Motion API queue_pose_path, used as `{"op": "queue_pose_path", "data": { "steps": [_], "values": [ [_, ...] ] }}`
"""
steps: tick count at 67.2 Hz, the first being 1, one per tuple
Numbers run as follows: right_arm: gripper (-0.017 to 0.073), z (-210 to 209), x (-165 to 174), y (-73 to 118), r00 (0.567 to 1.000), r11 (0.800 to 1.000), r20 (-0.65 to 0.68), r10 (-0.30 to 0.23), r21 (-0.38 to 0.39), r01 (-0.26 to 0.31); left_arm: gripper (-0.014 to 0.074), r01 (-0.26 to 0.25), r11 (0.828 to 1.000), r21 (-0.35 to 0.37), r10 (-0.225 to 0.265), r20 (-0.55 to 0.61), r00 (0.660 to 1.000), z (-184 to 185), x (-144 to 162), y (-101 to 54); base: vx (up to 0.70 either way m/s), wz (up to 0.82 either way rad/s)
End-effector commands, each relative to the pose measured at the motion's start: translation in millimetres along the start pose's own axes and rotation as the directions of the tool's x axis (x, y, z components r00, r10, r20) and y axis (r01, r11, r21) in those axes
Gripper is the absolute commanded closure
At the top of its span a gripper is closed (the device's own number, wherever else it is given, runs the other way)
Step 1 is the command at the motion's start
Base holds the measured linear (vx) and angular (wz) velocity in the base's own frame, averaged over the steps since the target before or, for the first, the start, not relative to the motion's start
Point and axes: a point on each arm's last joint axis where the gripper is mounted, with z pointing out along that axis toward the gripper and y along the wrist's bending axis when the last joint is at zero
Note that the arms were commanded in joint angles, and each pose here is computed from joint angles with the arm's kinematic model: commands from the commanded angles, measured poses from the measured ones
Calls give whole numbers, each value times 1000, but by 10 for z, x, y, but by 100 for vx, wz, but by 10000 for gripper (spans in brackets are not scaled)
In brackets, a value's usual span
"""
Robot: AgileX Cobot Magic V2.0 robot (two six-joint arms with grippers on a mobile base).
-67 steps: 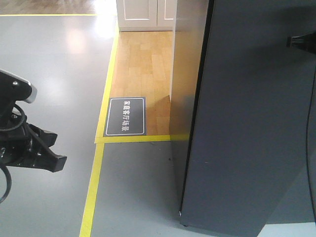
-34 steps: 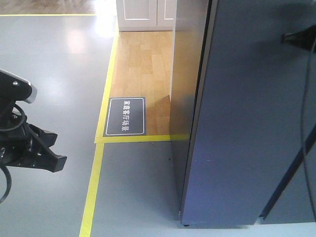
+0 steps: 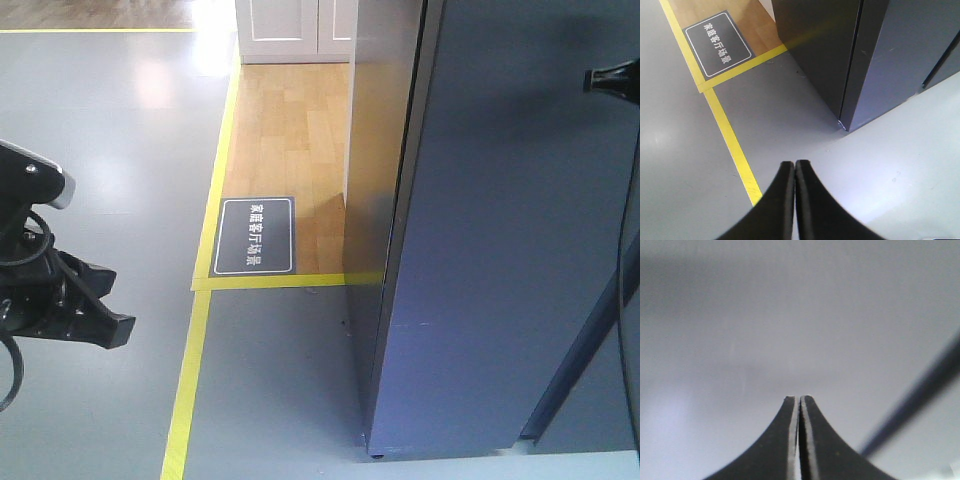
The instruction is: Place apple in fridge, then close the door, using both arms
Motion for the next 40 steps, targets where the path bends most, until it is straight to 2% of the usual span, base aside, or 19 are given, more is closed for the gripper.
{"op": "queue_pose_path", "data": {
  "steps": [1, 5, 12, 21, 26, 29, 40],
  "values": [
    [562, -365, -142, 36, 997, 996, 12, -78, -36, 78, 600, 7, 1000, 5, -7, 96, 995, -103, -117, 1, 0, 0],
    [562, -457, -103, 81, 995, 992, -25, -98, -77, 96, 600, 7, 1000, 5, -7, 96, 995, -103, -117, 1, 0, 0],
    [562, -654, -28, 191, 997, 985, -21, -72, -157, 68, 600, 7, 1000, 5, -7, 96, 995, -103, -117, 1, 0, 0],
    [562, -900, 206, 404, 990, 967, 21, -136, -215, 138, 600, 7, 1000, 5, -7, 96, 995, -103, -117, 1, 0, 0],
    [562, -1059, 342, 473, 991, 962, 26, -129, -238, 132, 600, 7, 1000, 5, -7, 96, 995, -103, -117, 1, 0, 0],
    [562, -1159, 404, 487, 993, 961, 27, -114, -250, 117, 600, 7, 1000, 5, -7, 96, 995, -103, -117, 1, 0, 0],
    [562, -1534, 711, 485, 991, 951, 47, -127, -277, 135, 600, 7, 1000, 5, -7, 96, 995, -103, -117, 1, 0, 0]
  ]
}}
